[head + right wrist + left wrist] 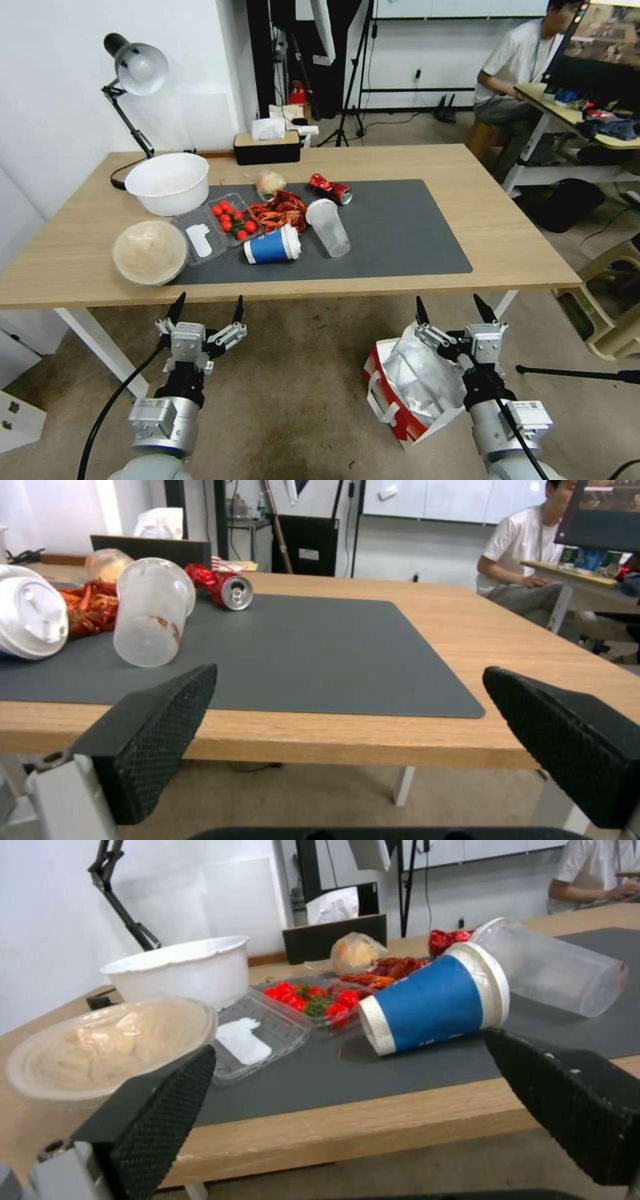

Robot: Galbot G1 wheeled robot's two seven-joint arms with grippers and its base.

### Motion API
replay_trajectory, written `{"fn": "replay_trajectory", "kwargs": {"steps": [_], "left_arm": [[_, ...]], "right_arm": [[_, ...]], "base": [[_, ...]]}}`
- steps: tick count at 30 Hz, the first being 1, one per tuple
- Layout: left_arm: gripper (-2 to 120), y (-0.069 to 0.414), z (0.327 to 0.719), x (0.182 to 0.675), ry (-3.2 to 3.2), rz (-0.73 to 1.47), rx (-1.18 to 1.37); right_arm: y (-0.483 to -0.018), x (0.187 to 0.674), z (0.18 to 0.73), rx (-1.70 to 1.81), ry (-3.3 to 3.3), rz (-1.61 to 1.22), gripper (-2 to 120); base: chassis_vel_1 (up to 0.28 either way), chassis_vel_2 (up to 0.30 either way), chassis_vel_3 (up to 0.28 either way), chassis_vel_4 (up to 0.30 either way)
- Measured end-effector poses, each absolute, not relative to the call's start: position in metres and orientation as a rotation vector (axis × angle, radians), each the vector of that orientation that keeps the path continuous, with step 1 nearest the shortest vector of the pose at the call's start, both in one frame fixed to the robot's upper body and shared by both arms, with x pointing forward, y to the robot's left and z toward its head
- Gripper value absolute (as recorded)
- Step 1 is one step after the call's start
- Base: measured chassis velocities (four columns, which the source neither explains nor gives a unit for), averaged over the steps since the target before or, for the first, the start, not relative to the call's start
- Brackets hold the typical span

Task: Pick up the food delivery bag from the floor and place it on the table.

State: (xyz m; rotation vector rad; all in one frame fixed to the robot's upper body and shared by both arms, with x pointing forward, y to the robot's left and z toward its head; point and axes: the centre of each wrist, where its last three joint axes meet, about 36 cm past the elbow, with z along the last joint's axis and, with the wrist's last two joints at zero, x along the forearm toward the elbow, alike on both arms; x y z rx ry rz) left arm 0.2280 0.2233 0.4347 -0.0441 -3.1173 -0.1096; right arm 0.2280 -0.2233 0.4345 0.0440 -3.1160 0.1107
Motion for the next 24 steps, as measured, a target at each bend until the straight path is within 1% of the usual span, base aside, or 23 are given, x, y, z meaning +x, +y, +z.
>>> {"fn": "replay_trajectory", "kwargs": {"steps": [24], "left_arm": [[100,0.2233,0.4342,0.228,-3.117,-0.109,-0.044]], "right_arm": [[-0.2233,0.228,0.4342,0.044,-3.117,0.109,100]], "base": [[0.0,0.0,0.0,0.0]]}}
